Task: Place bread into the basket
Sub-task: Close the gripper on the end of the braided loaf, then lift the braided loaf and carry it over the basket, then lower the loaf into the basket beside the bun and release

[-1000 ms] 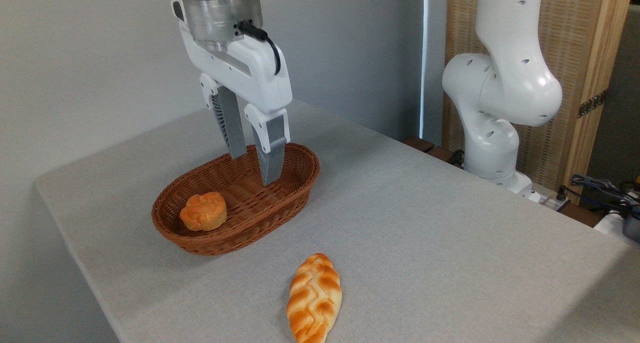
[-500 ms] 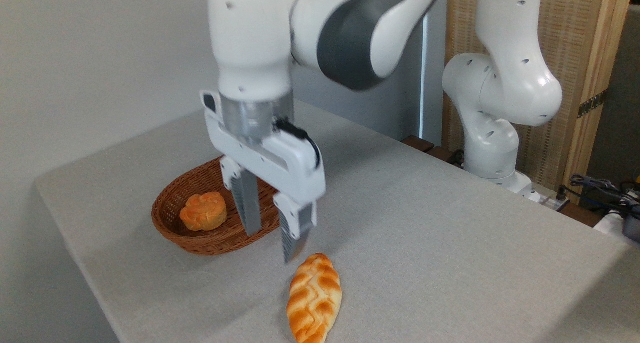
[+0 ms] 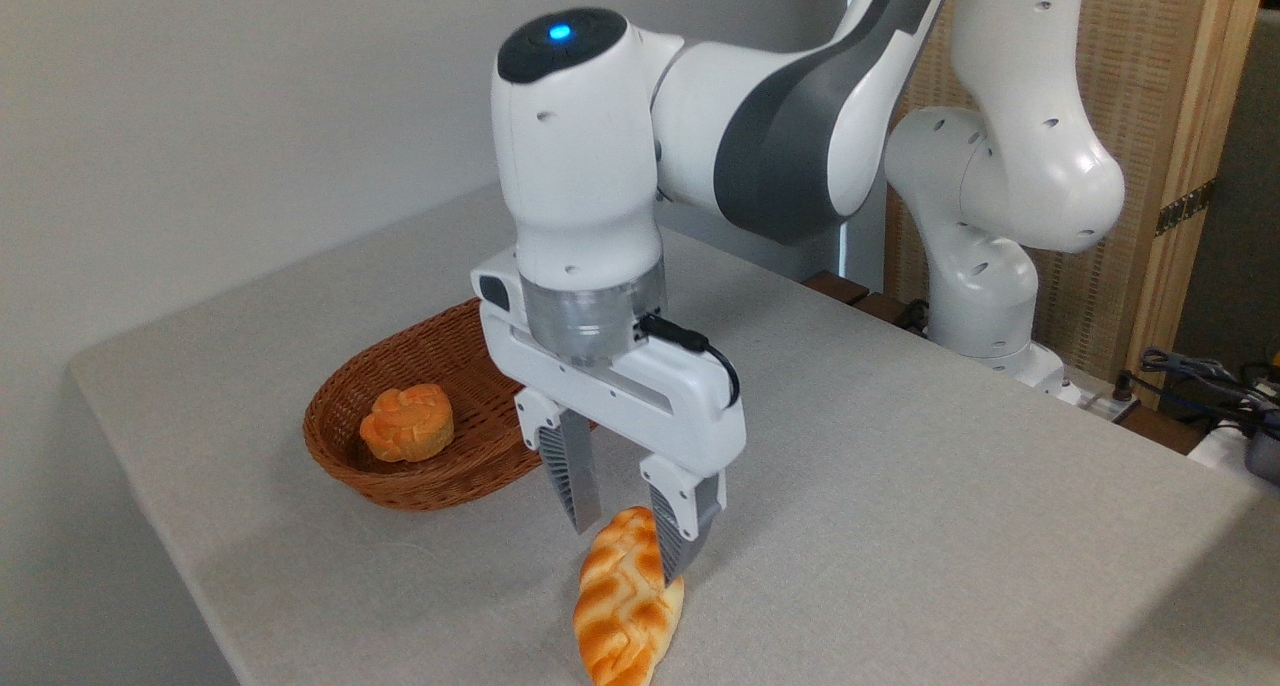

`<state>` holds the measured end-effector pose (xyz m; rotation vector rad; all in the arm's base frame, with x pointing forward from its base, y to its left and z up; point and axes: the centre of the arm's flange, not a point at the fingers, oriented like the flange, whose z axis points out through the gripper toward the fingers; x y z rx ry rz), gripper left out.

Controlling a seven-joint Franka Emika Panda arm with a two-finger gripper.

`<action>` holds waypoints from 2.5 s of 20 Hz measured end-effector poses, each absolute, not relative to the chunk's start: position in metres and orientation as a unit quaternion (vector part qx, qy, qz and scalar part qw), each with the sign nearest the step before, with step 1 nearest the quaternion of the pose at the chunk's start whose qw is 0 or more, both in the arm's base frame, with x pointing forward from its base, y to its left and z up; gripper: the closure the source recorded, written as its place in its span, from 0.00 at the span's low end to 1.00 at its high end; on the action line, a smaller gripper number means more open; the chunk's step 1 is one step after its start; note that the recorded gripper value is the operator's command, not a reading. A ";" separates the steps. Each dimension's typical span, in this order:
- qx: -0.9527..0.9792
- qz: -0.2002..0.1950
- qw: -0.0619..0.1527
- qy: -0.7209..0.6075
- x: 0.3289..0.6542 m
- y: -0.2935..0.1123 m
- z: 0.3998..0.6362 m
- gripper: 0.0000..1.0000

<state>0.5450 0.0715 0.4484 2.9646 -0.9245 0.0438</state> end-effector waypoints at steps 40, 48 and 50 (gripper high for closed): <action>0.933 -0.022 0.031 -0.357 0.558 0.021 0.531 0.40; 0.887 -0.039 0.029 -0.459 0.536 -0.151 0.548 0.00; 0.876 -0.053 0.031 -0.479 0.525 -0.182 0.535 0.00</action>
